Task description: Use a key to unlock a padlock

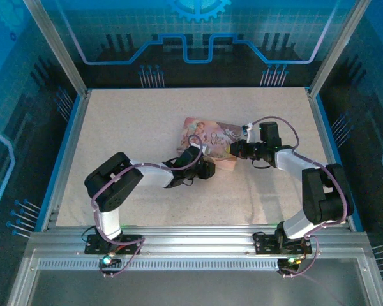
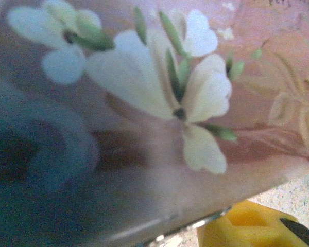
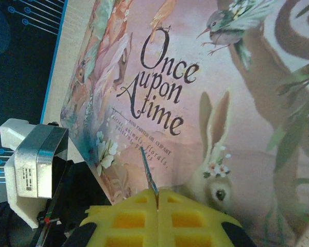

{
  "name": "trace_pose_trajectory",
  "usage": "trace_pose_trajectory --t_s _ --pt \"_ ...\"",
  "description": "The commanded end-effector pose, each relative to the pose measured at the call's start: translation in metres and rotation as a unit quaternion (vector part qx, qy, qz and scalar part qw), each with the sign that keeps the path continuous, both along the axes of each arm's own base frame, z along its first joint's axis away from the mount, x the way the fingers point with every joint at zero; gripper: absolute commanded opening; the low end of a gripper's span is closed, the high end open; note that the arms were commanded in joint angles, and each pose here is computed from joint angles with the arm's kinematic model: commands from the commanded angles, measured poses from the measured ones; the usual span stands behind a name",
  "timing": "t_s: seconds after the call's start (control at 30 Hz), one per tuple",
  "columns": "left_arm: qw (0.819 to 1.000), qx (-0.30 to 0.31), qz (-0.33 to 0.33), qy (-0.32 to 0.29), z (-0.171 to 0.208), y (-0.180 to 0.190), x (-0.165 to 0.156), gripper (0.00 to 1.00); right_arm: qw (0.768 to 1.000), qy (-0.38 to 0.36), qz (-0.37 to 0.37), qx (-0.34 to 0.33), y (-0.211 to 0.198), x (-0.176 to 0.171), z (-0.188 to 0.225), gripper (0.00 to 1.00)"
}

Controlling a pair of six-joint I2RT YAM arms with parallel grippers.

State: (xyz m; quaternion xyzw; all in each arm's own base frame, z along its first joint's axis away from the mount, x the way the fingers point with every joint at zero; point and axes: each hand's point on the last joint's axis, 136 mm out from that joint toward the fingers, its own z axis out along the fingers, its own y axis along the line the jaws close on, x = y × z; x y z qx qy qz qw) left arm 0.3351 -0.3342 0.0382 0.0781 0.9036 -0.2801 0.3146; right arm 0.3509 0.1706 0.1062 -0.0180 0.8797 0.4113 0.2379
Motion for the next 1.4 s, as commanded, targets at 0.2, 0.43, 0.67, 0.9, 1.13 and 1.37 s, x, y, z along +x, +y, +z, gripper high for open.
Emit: trace_pose_trajectory --t_s 0.2,0.43,0.67,0.9,1.13,1.37 --pt "0.999 -0.021 0.015 -0.026 0.017 -0.011 0.013 0.29 0.999 0.036 -0.004 -0.02 -0.005 -0.017 -0.017 0.02" --pt "0.999 -0.034 0.01 -0.029 0.03 -0.012 0.01 0.23 0.999 -0.032 -0.008 -0.013 -0.005 -0.01 0.017 0.01" --pt "0.998 -0.064 0.003 0.001 0.045 -0.019 0.002 0.23 0.994 -0.105 -0.022 -0.013 -0.011 -0.024 0.047 0.01" --pt "0.993 -0.109 0.003 0.036 0.062 -0.028 -0.002 0.23 0.989 -0.143 -0.034 -0.027 -0.014 -0.058 0.036 0.01" --pt "0.987 -0.145 0.008 0.072 0.073 -0.033 -0.003 0.18 0.983 -0.175 -0.036 -0.043 -0.009 -0.083 0.013 0.02" --pt "0.982 -0.164 0.013 0.087 0.083 -0.033 -0.004 0.15 0.976 -0.211 -0.022 -0.058 -0.002 -0.089 -0.006 0.03"
